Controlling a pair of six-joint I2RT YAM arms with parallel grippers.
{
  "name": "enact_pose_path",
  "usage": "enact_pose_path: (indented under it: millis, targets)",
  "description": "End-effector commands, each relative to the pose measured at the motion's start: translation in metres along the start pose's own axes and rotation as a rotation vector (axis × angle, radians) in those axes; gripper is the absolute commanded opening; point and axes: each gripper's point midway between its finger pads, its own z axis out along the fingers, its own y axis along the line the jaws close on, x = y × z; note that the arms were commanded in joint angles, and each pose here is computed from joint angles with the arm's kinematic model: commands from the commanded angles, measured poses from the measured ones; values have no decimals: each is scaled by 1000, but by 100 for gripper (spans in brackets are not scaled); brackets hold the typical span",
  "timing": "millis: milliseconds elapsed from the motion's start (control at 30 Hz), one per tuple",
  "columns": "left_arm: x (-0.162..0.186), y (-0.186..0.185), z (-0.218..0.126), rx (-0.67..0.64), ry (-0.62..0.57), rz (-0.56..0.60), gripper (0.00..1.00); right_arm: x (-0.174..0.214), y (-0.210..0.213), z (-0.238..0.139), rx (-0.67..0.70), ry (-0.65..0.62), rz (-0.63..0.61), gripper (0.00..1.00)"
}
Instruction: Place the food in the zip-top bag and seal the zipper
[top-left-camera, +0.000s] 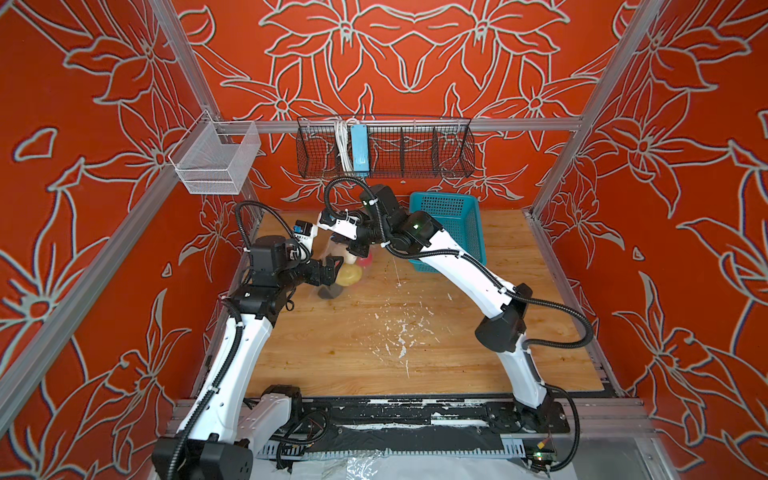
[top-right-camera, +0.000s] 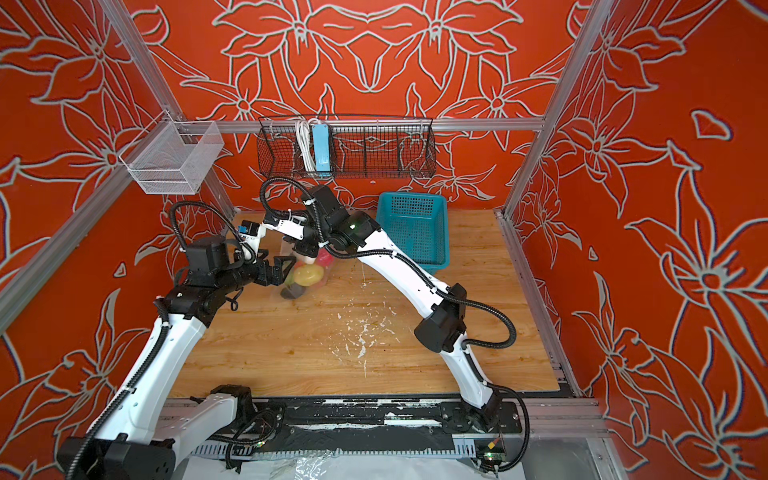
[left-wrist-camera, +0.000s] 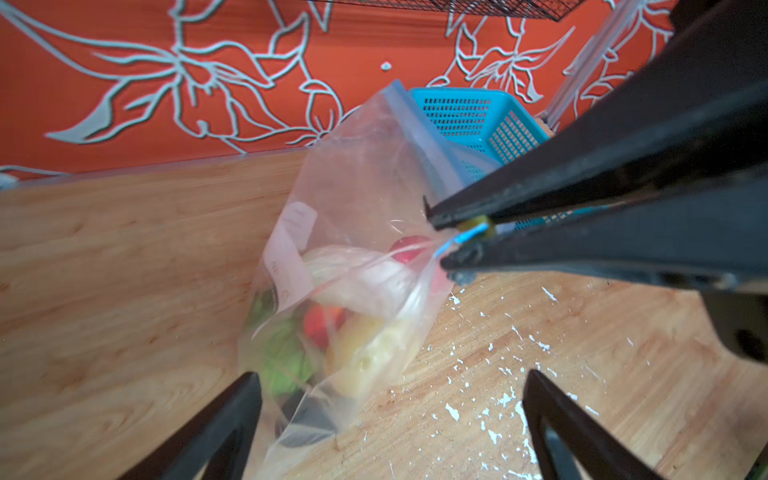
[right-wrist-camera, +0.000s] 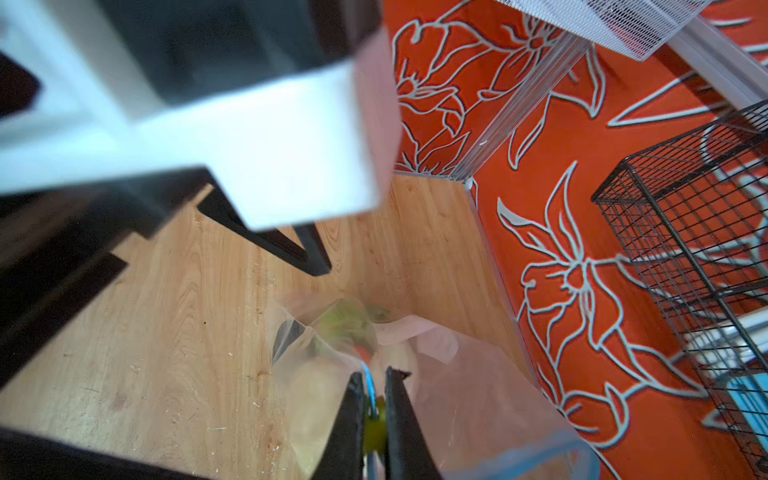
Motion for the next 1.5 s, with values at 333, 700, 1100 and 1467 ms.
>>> enact_pose_path:
  millis: [333,700,1100,1467]
  targets:
    - [-8,-24,1,154,-29,365,97,-4,17,-15,-123,-49,0,0]
    - [-16,-38,9,251,-117,522,98,-3,23,-19,-163,-55,14,0]
    - [-26,-30,21,228,-133,565,78,1,27,-20,-176,-37,16,0]
    - [-46,-33,26,232,-198,572,64,6,31,-21,-193,-18,16,0]
